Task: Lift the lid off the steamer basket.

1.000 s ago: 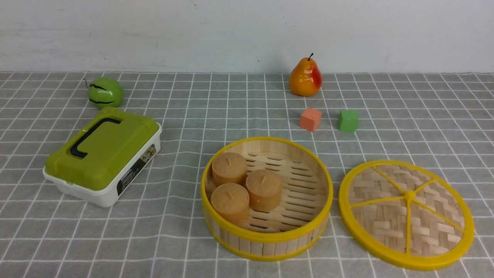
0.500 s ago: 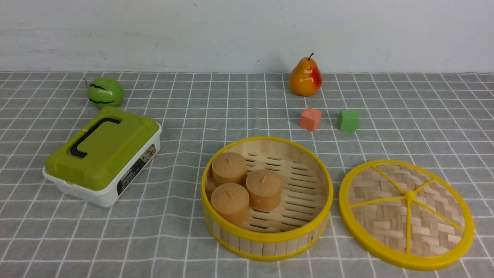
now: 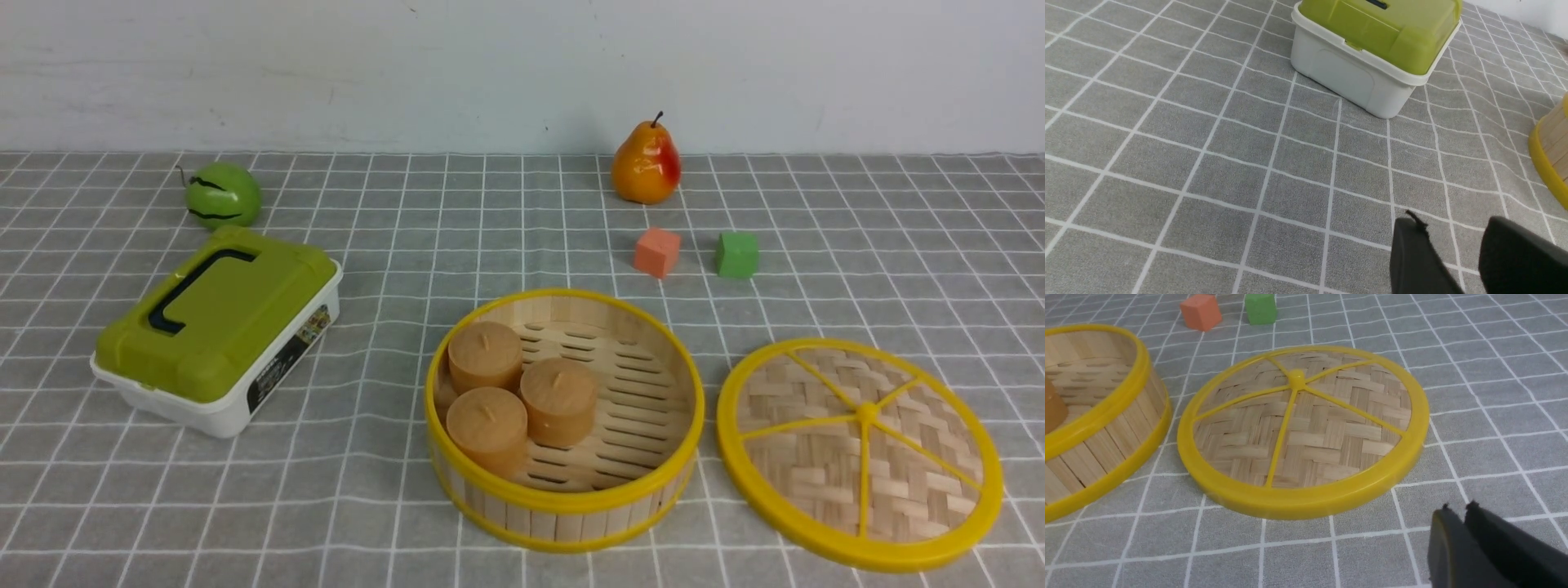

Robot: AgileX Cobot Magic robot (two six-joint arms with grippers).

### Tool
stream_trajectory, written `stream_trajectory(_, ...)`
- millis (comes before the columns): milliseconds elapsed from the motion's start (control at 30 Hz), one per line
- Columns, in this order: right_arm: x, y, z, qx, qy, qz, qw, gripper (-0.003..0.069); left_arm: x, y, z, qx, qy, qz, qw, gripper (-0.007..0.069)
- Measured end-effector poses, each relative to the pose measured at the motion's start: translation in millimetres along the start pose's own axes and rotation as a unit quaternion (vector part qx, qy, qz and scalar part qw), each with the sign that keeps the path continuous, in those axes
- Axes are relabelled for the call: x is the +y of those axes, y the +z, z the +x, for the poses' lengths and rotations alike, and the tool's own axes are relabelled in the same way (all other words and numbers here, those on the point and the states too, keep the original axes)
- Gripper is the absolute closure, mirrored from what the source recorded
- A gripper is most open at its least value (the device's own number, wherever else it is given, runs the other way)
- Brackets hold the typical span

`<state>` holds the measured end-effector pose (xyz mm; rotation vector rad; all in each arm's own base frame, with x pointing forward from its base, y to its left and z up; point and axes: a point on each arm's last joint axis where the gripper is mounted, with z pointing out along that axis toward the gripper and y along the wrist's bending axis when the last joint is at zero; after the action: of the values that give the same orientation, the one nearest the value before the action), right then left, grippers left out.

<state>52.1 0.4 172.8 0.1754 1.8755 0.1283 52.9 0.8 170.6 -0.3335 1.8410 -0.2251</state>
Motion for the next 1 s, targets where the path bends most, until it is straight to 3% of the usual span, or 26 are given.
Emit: stream_trajectory(1000, 0.0, -0.1, -0.2, 0.0, -0.003, 0.0, 1.0, 0.0584, 0.0, 0.0, 0.0, 0.0, 0.0, 0.0, 1.0, 0.0386)
